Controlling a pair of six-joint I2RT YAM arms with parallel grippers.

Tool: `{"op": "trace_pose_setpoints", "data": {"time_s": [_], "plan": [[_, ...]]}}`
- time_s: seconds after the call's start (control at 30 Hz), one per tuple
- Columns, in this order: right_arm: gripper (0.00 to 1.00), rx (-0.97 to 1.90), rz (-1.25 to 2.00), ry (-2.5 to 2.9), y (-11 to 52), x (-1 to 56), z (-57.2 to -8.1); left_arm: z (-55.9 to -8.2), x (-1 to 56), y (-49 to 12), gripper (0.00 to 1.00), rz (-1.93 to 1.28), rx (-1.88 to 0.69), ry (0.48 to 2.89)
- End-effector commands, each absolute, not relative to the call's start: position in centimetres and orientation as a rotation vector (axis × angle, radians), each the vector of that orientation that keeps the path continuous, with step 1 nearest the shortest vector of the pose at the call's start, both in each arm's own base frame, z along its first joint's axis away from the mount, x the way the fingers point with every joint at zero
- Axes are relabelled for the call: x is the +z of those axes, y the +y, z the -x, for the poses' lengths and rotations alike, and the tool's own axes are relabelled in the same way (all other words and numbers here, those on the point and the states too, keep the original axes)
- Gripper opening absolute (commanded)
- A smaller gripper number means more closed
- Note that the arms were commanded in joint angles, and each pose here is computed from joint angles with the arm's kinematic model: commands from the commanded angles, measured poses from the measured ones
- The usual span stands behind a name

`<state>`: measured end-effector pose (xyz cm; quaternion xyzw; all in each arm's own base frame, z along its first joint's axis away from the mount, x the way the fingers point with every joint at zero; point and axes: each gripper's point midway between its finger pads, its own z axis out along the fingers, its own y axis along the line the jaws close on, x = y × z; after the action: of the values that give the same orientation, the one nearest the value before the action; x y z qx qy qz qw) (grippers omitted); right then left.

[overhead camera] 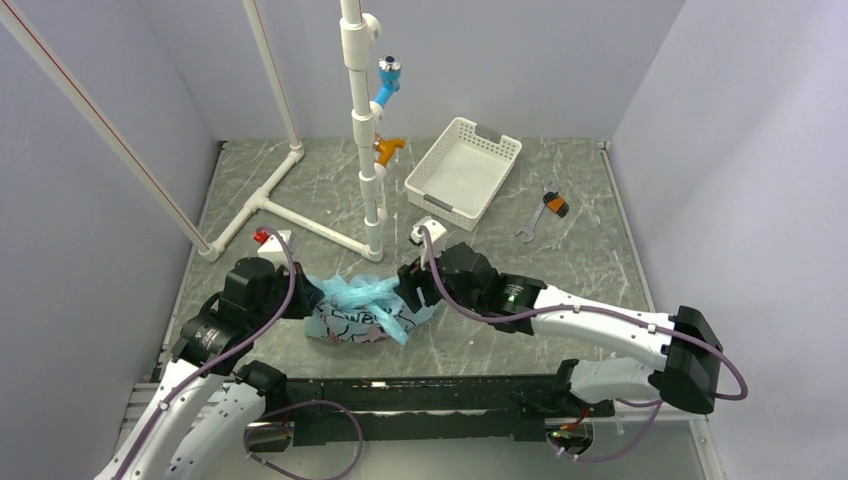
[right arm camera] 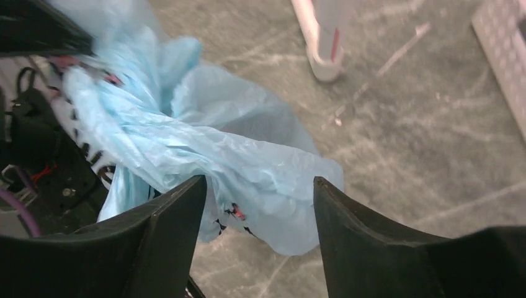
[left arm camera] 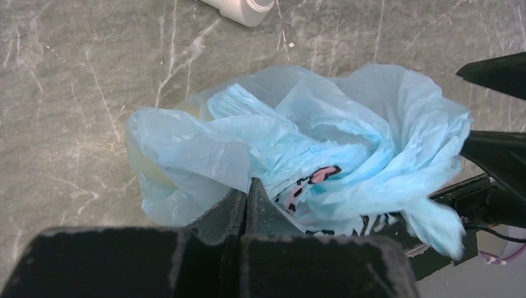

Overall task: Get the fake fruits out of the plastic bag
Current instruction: Untie the plastic bag at the center of the board.

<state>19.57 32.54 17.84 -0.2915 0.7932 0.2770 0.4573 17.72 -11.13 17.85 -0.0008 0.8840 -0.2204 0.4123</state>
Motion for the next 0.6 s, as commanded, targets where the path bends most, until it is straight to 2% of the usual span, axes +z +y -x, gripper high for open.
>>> {"op": "trace_pose_setpoints", "data": {"time_s": [0.0, 0.2, 0.37, 0.57], "plan": [[0.70, 0.724, 0.902, 1.799, 36.0, 22.8, -18.1, -18.0, 18.4, -11.2, 0.00, -0.011, -0.545, 2.197], [0.76, 0.622, 1.016, 1.753, 39.5, 23.5, -17.2, -17.9, 18.4, -11.2, 0.00, -0.017, -0.545, 2.197], [0.79, 0.671, 1.118, 1.697, 42.2, 23.3, -15.2, -17.8, 18.4, -11.3, 0.00, -0.023, -0.543, 2.197], [0.76, 0.585, 1.167, 1.681, 44.4, 22.1, -14.3, -17.8, 18.3, -11.3, 0.00, -0.017, -0.537, 2.202]]}}
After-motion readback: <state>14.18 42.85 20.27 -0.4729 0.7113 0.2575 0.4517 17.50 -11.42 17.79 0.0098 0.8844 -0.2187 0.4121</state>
